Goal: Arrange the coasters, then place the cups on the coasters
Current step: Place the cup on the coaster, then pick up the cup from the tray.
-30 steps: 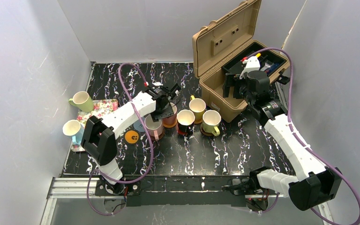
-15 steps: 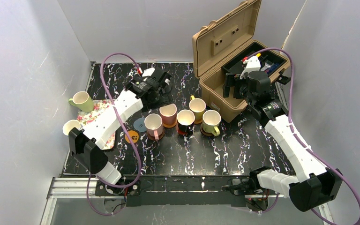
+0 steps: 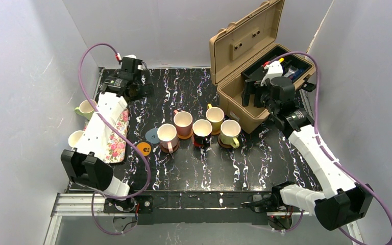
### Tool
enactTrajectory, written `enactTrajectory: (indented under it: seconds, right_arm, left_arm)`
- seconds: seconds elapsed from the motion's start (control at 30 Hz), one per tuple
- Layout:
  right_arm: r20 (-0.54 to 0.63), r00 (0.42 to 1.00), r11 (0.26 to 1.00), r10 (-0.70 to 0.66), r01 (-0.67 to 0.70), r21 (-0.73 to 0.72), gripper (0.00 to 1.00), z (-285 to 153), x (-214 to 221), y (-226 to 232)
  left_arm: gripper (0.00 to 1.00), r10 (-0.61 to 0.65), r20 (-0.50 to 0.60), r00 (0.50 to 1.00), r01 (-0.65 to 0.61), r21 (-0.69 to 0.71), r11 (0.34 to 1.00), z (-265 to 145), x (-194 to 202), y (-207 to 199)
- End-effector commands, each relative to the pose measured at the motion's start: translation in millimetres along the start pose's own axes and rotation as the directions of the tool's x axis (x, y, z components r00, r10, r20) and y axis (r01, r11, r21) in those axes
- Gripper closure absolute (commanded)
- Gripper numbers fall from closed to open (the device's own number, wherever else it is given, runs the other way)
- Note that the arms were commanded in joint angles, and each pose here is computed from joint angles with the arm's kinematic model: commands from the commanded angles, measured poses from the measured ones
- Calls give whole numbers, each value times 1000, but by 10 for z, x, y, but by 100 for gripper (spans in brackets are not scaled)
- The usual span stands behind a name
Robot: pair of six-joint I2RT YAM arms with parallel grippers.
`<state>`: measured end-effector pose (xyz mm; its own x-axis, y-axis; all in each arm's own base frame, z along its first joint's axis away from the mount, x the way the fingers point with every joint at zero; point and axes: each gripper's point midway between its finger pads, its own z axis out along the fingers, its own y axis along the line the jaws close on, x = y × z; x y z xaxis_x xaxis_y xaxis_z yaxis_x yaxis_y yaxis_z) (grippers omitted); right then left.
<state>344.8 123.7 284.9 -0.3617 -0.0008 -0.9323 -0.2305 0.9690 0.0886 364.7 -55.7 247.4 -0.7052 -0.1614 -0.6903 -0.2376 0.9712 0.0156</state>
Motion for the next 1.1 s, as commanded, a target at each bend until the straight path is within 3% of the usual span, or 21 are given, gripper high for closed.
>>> enactTrajectory:
  seconds: [0.0,0.13,0.23,0.33,0.37,0.4,0.47,0.7,0.8,1.07]
  right_arm:
    - [37,999,999,5,-4,-38,1,11,-228,79]
    - [18,1000,998,10,-9,-58,1,34,-262,128]
    - [-13,1000,997,22,-23,-73,1,80,-204,167]
    - [-51,998,996,34,-38,-85,2,134,-121,200]
    - [-64,997,995,37,-42,-87,2,150,-95,208]
    - [-86,995,995,40,-48,-87,2,183,-61,215]
    - [-98,994,995,40,-49,-84,2,202,-55,215]
    - [-107,993,995,39,-48,-85,2,221,-91,227]
    - [-119,992,995,40,-51,-90,2,235,-55,237]
    - [-131,990,992,50,-65,-110,3,252,-25,282]
  left_arm:
    - [3,9,84,996,-1,-95,996,128,-265,470]
    - [5,-184,104,977,200,-178,963,402,-343,933]
    - [12,-356,133,925,378,-228,897,605,-346,1300]
    - [20,-449,190,873,487,-277,828,743,-312,1573]
    - [21,-475,216,853,521,-286,804,777,-304,1655]
    - [25,-555,273,786,618,-298,728,851,-265,1864]
    - [28,-614,300,730,683,-310,661,915,-175,2035]
    - [36,-701,355,619,783,-356,511,1051,100,2441]
    - [36,-726,349,592,802,-345,488,1105,156,2524]
    - [40,-760,299,577,808,-342,479,1366,273,2664]
